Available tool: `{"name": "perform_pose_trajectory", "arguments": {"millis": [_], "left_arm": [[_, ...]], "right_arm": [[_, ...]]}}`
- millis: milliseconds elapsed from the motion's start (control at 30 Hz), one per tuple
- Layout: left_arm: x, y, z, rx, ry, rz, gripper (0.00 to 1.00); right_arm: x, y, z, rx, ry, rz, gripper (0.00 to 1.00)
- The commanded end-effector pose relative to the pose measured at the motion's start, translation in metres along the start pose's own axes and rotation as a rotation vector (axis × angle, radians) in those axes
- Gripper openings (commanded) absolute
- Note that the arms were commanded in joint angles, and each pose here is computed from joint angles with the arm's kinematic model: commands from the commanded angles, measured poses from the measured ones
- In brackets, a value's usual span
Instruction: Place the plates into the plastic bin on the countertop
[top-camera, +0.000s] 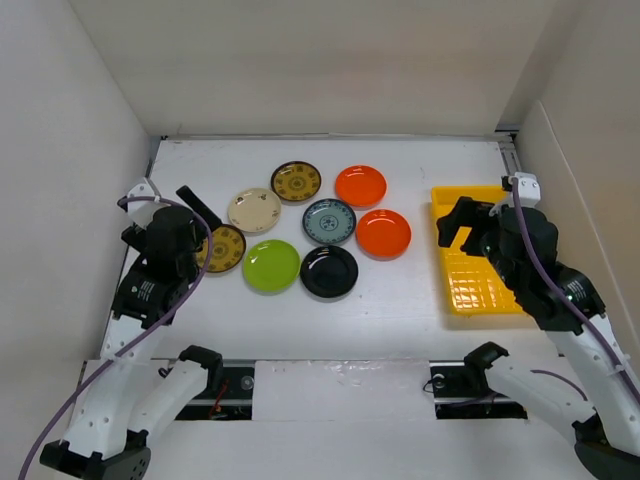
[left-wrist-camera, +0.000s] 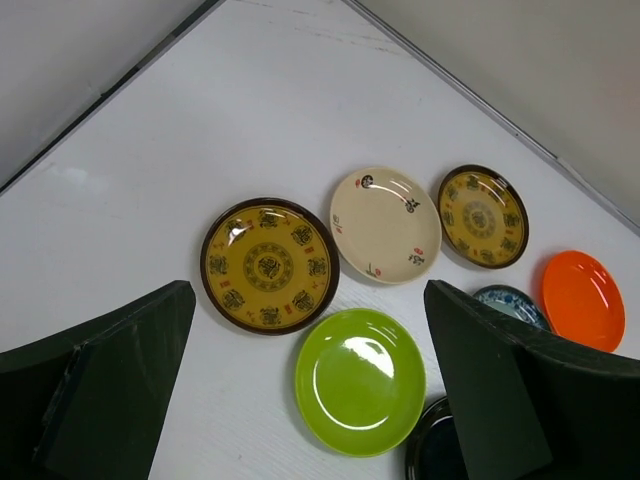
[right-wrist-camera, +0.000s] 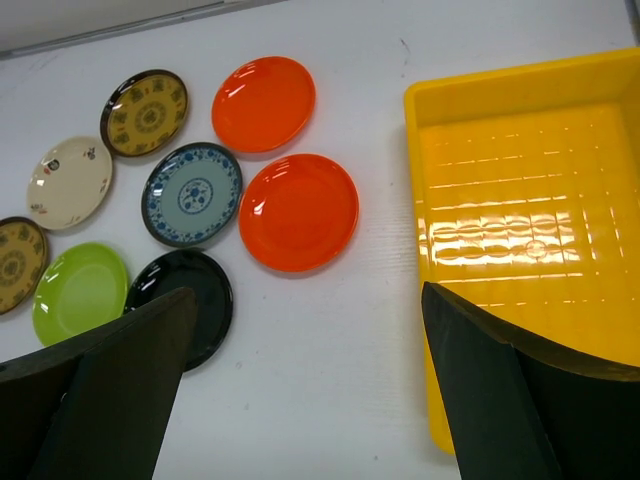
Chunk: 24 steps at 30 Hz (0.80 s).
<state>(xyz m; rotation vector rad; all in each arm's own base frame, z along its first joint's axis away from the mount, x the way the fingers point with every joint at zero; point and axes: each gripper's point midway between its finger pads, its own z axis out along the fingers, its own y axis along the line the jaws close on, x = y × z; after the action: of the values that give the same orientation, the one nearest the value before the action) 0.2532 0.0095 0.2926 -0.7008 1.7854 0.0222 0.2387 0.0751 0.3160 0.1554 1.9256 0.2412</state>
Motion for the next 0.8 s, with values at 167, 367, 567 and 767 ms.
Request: {"name": "perform_pose_trajectory", "arguments": {"millis": [167,367,567,767], "left_arm": [[0.019,-0.012,0.007,0.063,0.045,-0.007,1.00],[0.033,-0.029,0.010,0.154,0.101,0.044,1.00],[0.045,-0.040,0.008,0.219,0.150,0.070,1.00],[0.050,-0.047,0.007,0.270,0.168,0.087,1.00]], "right_arm": [[0.027,0.013,0.031,-0.026,0.065,0.077,1.00],[0.108,0.027,0.099,-0.017,0.257,0.156,0.99],[0.150,0.032,0.143,-0.006,0.299,0.224,0.93],[0.169,0.033,0.171,0.095,0.287,0.298,0.89]]}}
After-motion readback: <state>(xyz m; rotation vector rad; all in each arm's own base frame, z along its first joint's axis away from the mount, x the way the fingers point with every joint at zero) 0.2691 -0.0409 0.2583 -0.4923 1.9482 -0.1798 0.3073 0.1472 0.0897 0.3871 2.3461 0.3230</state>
